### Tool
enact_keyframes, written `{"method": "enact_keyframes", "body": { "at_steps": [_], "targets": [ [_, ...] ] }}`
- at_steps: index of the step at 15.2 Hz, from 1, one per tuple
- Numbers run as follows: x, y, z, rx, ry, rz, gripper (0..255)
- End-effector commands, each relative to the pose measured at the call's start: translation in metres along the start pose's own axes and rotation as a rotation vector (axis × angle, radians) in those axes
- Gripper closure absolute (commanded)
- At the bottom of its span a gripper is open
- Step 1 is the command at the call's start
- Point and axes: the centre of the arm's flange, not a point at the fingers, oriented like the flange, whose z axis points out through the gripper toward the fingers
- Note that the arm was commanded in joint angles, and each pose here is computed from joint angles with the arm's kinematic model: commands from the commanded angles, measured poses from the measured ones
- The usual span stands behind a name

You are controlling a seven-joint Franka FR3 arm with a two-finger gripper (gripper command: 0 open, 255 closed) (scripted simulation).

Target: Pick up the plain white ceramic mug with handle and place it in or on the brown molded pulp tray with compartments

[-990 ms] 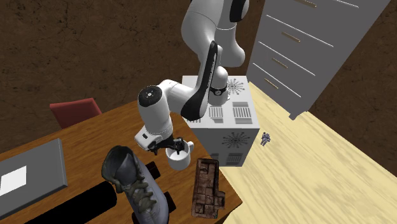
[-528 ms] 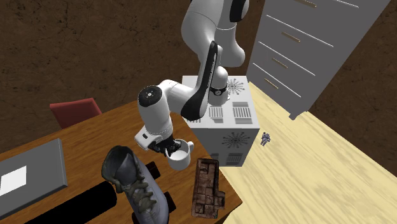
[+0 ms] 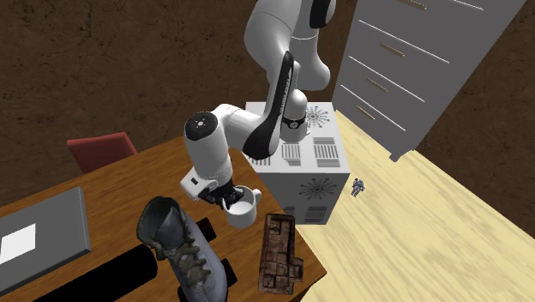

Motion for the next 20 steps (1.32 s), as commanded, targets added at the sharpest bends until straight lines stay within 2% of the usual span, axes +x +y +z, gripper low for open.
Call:
{"method": "enact_keyframes", "body": {
  "at_steps": [1,20],
  "targets": [
    [0.000,0.000,-0.010,0.000,0.000,0.000,255],
    [0.002,-0.001,-0.110,0.000,0.000,0.000,255]
  ]
}}
